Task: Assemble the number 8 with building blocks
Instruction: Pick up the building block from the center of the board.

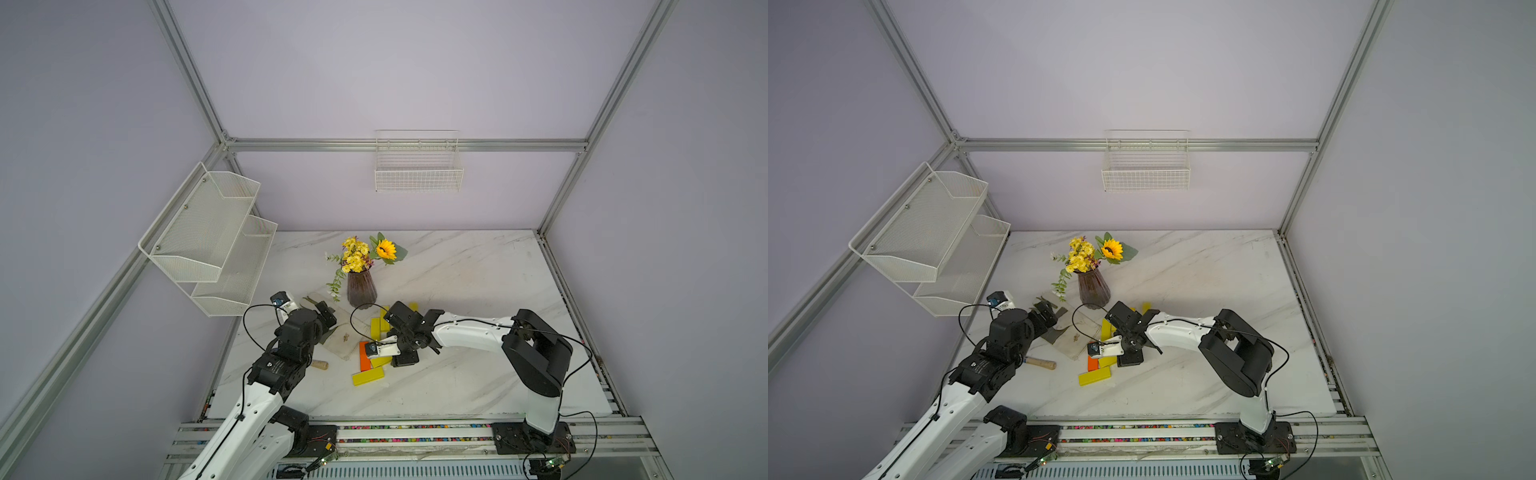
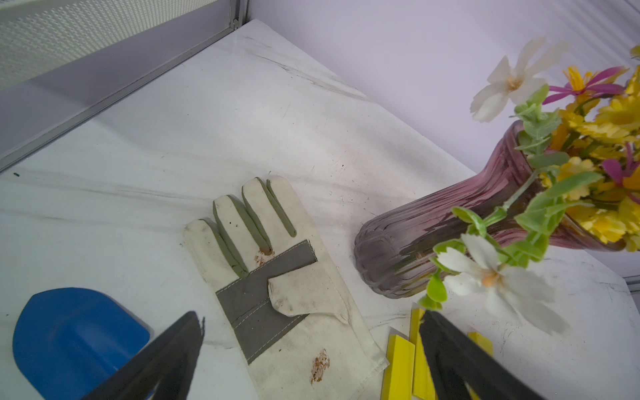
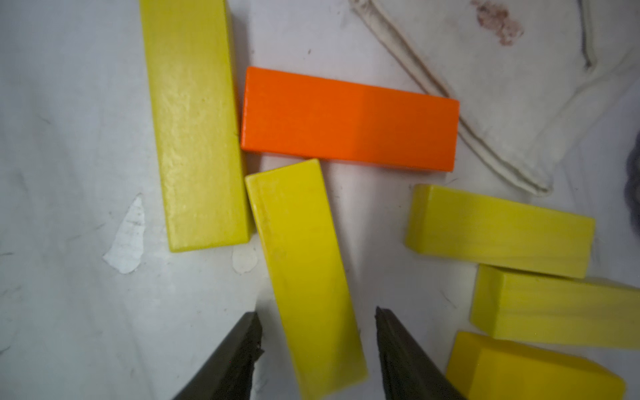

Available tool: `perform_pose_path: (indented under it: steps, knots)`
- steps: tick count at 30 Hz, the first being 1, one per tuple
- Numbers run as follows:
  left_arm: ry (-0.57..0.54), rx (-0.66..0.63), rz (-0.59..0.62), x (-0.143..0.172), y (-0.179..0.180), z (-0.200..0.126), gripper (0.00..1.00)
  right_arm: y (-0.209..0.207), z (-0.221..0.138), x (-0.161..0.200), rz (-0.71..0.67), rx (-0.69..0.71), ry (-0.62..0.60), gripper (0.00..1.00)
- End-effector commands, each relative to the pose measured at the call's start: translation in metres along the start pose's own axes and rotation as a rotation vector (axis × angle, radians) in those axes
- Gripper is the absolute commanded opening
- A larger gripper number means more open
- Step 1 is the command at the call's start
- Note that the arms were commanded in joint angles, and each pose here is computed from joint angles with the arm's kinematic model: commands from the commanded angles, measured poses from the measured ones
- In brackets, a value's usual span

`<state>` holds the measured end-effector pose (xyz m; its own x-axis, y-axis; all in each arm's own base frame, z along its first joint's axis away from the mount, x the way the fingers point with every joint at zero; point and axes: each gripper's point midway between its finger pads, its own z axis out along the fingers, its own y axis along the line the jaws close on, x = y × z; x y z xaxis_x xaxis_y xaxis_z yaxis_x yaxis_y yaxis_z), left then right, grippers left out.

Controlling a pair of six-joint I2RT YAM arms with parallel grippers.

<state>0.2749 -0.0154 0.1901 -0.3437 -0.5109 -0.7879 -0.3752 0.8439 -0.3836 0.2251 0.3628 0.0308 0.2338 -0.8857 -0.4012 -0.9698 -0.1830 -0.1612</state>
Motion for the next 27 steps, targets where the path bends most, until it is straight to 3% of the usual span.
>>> perform_pose_path:
  steps: [1, 10, 13, 15, 17, 22, 27]
  knots:
    - [-0.044, 0.027, -0.005, -0.012, -0.008, -0.003, 1.00, 0.011, 0.004, 0.004, -0.010, -0.047, 0.017, 0.59]
    - [-0.038, 0.029, -0.005, -0.010, -0.008, -0.002, 1.00, 0.009, 0.022, 0.001, -0.023, -0.066, 0.010, 0.57]
    - [-0.039, 0.028, -0.007, -0.010, -0.008, -0.002, 1.00, 0.012, 0.026, 0.005, -0.021, -0.094, 0.031, 0.44]
    - [-0.041, 0.028, -0.007, -0.011, -0.008, -0.002, 1.00, 0.021, 0.027, 0.008, -0.033, -0.148, 0.051, 0.26]
    - [-0.041, 0.028, -0.007, -0.011, -0.008, -0.003, 1.00, 0.024, 0.026, 0.012, -0.035, -0.164, 0.071, 0.20]
    - [-0.042, 0.028, -0.008, -0.011, -0.007, -0.003, 1.00, 0.017, 0.010, 0.009, -0.036, -0.073, 0.034, 0.19]
    - [-0.043, 0.027, -0.007, -0.011, -0.008, -0.002, 1.00, -0.013, -0.034, -0.007, -0.032, 0.094, -0.033, 0.19]
